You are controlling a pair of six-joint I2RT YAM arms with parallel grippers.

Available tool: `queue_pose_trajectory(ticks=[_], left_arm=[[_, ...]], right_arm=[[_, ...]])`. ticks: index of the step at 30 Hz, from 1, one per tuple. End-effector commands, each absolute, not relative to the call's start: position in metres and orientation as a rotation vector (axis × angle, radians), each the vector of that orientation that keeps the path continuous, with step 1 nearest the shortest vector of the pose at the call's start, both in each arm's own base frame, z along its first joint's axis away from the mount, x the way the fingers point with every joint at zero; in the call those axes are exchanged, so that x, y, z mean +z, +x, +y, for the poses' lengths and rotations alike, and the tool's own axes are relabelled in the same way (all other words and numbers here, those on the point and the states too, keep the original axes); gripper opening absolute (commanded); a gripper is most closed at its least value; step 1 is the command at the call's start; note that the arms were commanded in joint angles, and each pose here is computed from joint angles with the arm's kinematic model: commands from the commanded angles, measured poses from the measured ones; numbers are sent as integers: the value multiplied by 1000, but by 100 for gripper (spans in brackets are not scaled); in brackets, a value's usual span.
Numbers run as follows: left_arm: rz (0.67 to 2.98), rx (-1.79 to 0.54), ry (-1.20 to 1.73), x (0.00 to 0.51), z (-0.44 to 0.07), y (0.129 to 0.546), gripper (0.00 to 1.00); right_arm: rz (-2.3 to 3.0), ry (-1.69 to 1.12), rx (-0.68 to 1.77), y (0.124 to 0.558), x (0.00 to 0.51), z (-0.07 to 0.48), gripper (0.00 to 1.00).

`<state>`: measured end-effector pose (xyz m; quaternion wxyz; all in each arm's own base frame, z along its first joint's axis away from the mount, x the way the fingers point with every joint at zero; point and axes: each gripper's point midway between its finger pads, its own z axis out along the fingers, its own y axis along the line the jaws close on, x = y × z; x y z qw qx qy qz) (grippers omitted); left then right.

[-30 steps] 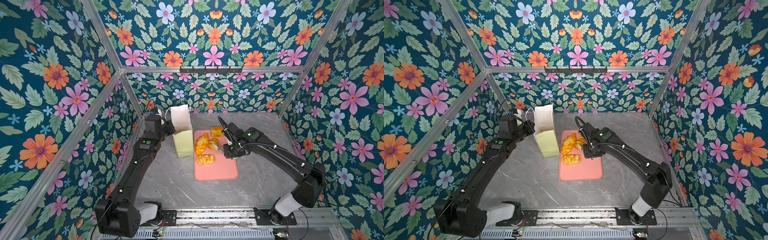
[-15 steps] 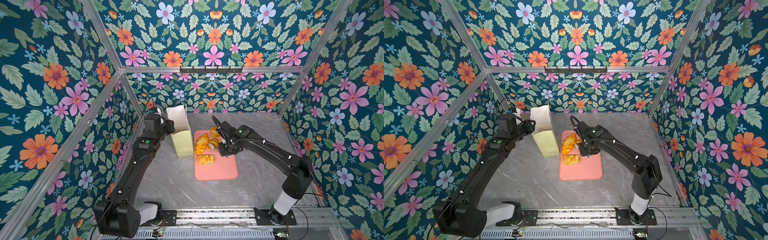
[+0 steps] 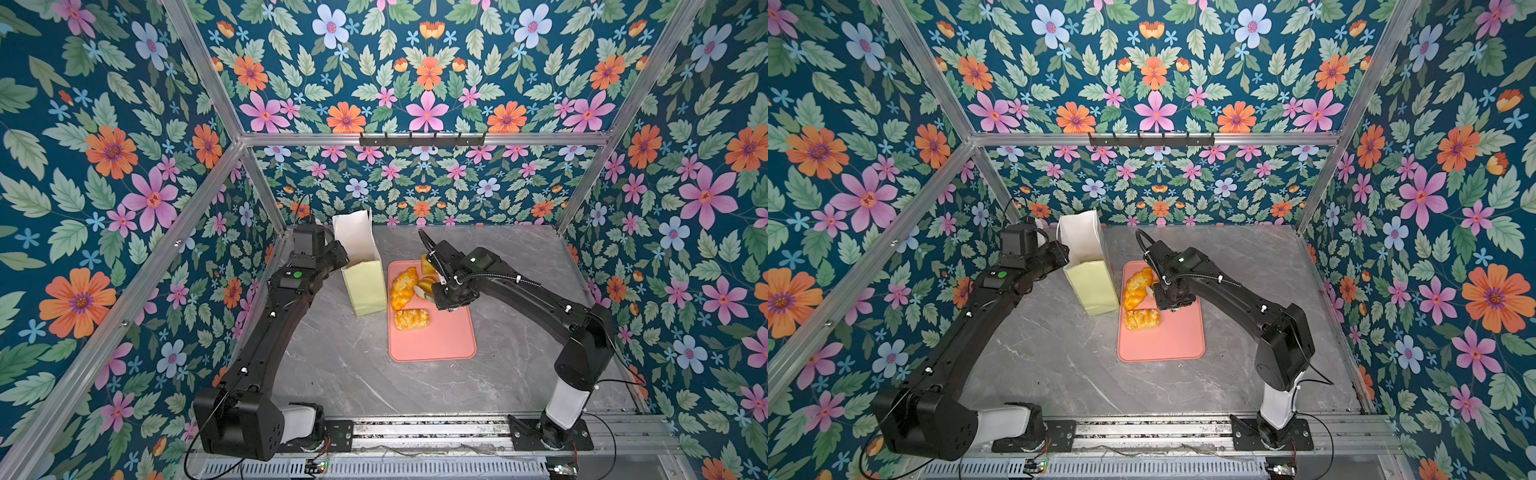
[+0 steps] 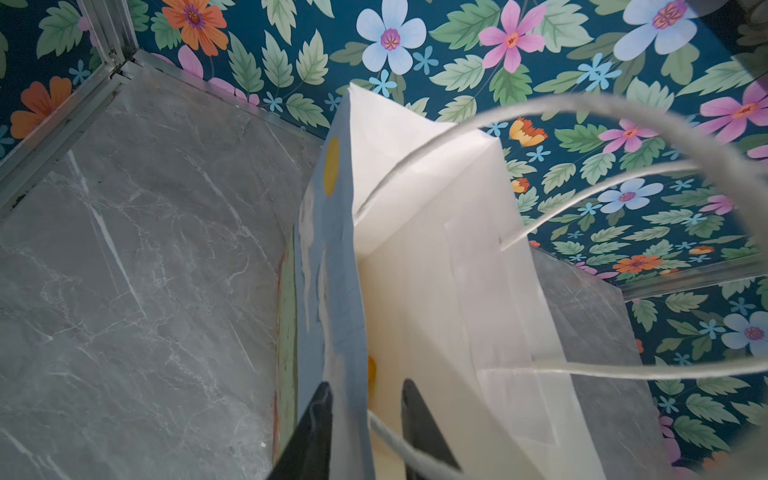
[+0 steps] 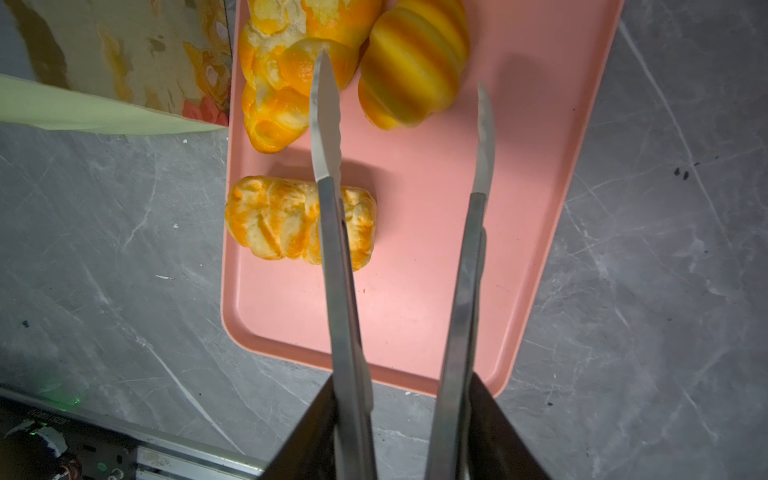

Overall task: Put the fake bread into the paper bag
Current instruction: 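Position the open tongs over the striped bun on the tray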

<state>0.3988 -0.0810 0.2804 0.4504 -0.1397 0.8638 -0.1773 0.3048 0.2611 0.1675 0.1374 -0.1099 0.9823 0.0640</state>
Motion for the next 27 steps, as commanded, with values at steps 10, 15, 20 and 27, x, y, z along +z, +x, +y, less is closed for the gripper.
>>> queue_pose_trajectory(ticks=[10, 15, 20, 27], left_arm=[[2141, -453, -344, 277, -83, 401, 9], [2134, -470, -338, 280, -86, 401, 5], [2135, -481, -337, 280, -87, 401, 5], [2135, -499, -333, 279, -90, 402, 5]], right_arm=[[2839, -308, 175, 309, 167, 263, 46], [2833, -284, 134, 317, 162, 261, 46], [2831, -281, 85, 321, 158, 257, 46], [2823, -293, 66, 322, 159, 255, 44]])
